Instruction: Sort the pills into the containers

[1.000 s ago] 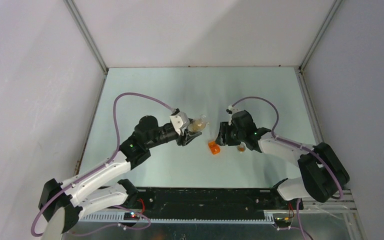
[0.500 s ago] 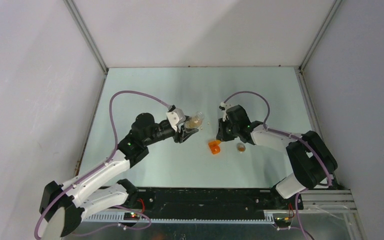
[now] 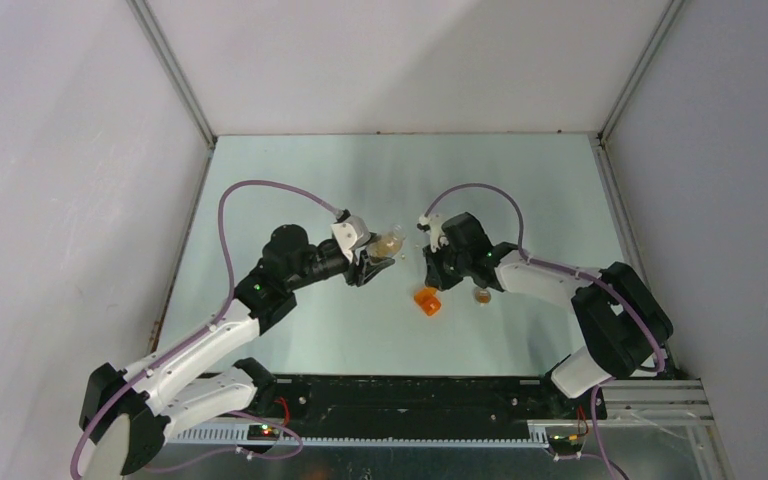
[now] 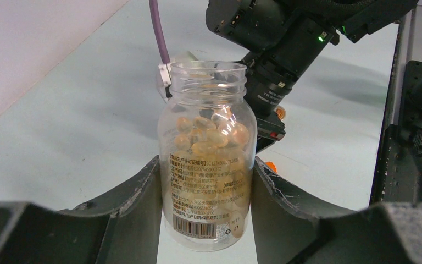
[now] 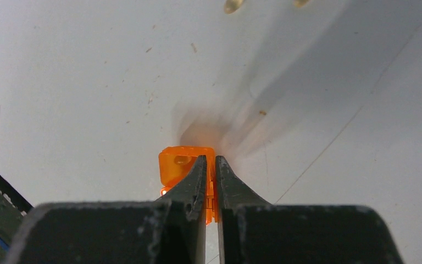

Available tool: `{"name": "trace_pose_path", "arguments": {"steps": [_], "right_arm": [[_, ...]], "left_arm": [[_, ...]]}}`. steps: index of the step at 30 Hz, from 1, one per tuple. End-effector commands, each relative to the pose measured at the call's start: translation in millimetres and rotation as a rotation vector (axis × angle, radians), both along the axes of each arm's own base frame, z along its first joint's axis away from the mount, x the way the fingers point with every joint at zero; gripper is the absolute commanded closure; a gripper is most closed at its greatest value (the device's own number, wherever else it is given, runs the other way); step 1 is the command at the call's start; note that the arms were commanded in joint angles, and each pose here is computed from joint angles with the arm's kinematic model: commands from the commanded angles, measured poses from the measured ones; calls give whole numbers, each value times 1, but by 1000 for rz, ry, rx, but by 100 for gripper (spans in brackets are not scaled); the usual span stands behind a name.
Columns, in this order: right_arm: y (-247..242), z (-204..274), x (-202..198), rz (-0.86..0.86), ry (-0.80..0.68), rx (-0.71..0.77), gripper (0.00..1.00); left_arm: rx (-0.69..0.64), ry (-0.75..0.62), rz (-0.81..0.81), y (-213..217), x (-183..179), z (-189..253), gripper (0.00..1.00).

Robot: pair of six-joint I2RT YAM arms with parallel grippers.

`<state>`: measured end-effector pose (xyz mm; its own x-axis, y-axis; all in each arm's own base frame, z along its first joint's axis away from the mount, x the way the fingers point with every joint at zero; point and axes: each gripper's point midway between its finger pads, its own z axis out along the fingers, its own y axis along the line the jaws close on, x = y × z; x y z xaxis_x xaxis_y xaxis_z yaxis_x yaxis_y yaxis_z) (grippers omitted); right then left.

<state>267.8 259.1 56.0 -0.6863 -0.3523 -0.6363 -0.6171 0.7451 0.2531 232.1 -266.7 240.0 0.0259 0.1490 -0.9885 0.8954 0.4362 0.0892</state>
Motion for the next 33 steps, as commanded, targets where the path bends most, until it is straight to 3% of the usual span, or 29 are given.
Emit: {"name": "trace_pose_path", "arguments": {"steps": [1,3,6,8,10,16,21,23,33], "right_arm": [[14,21,1,133,-89,12,99],[14,19,2,126,-74,-2,92],[14,22,6,81,-58,-16,55],[11,26,11,33,-62,-13,37],[9,36,13,-8,-64,9,28],[-19,66,23,-240,-36,77,25],[-99,64,26,-686,6,-40,28],[-116,58,18,-771,37,-72,29],[-136,-6,-17,-790,197,-296,23]], "left_arm": [[-24,-29,2,2,2,10,100],[-25,-30,1,2,2,10,100],[-23,-29,3,3,2,11,100],[-23,-30,6,4,2,11,100],[-25,-30,7,4,1,12,100],[-36,-26,17,7,-1,13,100],[-37,-3,37,11,-2,14,100],[-37,4,31,11,-4,13,100],[-43,15,26,12,-9,14,99]]}}
